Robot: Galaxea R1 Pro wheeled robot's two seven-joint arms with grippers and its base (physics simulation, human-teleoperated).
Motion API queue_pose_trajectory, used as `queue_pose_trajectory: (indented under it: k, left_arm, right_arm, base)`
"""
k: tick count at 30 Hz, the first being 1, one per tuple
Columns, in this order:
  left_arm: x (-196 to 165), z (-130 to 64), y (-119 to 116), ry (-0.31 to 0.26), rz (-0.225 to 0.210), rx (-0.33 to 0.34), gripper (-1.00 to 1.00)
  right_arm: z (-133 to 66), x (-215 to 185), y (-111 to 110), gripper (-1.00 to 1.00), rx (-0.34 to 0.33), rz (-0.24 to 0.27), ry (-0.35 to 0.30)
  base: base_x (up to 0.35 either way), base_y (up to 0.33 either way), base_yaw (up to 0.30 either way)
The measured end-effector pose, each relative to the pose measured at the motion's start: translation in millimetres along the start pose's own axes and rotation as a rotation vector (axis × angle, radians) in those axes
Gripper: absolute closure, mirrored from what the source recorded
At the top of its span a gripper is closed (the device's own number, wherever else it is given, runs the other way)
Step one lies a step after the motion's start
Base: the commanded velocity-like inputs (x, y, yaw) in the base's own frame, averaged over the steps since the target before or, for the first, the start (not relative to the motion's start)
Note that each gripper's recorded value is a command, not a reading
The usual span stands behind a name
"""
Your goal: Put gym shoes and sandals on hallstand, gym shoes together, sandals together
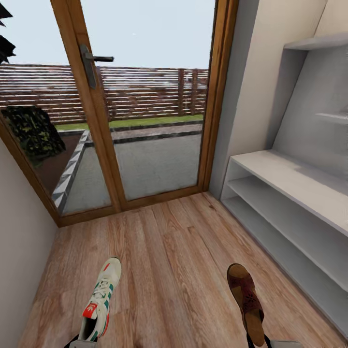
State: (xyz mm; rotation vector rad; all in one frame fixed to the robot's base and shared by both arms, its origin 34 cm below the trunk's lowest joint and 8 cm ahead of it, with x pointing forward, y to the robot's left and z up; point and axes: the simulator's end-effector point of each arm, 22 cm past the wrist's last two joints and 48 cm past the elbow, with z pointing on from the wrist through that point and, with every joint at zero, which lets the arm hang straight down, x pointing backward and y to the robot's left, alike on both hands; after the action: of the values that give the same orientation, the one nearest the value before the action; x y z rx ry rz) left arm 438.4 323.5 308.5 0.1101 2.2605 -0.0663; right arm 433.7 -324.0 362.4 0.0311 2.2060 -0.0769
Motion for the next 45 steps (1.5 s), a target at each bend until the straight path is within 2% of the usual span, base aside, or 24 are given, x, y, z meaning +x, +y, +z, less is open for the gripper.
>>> queue_pose_trajectory:
  k: [8, 45]
  left_arm:
    - [0.2, -0.1, 0.9, 0.001, 0.001, -0.001, 1.0]
    - [-0.1, 0.1, 1.0, 0.0, 0.001, -0.001, 1.0]
  right_arm:
    - [0.0, 0.0, 0.0, 1.0, 0.0, 0.0, 0.0]
    - [-0.1, 1.6, 0.5, 1.0, -0.001, 0.0, 0.003]
  base:
    - [0.184, 0.013, -0.261]
    - [0.002, 0.0, -0.262]
